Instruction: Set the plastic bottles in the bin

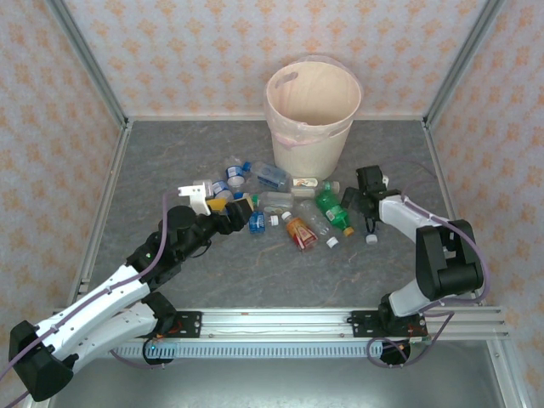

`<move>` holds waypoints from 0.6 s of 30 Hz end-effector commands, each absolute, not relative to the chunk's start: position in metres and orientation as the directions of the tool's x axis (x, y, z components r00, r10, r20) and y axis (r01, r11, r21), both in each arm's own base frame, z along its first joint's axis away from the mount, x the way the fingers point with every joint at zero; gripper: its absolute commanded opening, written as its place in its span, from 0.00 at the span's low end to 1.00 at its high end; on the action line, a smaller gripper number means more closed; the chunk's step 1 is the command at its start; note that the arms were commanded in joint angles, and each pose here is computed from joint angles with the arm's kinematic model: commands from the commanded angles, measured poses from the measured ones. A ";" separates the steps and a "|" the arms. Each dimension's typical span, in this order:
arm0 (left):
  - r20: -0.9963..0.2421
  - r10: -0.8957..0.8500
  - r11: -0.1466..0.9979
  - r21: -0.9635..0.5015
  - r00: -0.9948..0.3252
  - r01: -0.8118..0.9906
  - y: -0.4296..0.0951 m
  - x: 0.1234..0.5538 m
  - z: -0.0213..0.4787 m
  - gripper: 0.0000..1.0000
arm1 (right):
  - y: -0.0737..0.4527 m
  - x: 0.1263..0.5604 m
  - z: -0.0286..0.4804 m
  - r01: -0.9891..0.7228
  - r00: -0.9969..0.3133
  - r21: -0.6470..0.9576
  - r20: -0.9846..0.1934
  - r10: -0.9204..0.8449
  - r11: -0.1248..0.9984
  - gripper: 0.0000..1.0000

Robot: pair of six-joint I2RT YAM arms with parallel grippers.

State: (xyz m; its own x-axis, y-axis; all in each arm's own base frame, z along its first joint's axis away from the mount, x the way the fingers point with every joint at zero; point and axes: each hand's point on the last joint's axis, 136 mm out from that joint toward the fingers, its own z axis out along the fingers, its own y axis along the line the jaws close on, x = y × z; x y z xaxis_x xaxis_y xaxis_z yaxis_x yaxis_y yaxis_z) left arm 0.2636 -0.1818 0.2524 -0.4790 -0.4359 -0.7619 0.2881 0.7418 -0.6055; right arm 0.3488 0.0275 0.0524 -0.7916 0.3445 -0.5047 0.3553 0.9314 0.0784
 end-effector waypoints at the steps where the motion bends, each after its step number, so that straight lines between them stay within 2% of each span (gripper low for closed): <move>1: -0.779 -0.439 0.740 -0.596 -0.447 0.311 -0.180 0.261 0.269 0.99 | 0.018 0.343 0.053 0.408 -0.763 0.083 -0.516 0.389 0.909 0.96; 4: -0.779 -0.439 0.738 -0.597 -0.448 0.315 -0.181 0.261 0.270 0.99 | 0.016 0.338 0.045 0.427 -0.765 0.095 -0.492 0.415 0.899 0.90; 10: -0.775 -0.441 0.723 -0.605 -0.452 0.333 -0.183 0.258 0.276 0.99 | 0.013 0.330 0.041 0.451 -0.758 0.102 -0.481 0.441 0.887 0.88; 18: -0.759 -0.408 0.676 -0.625 -0.508 0.391 -0.202 0.254 0.277 0.99 | 0.017 0.331 0.039 0.451 -0.754 0.139 -0.468 0.460 0.881 0.75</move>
State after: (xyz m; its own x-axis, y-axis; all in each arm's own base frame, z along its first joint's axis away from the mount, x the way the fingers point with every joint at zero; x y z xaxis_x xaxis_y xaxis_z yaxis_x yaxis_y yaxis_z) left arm 0.2588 -0.1914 0.2600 -0.5048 -0.4200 -0.7542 0.3314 0.7124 -0.6186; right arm 0.3322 0.0188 0.0367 -0.7715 0.4385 -0.4609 0.4373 0.8917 0.1164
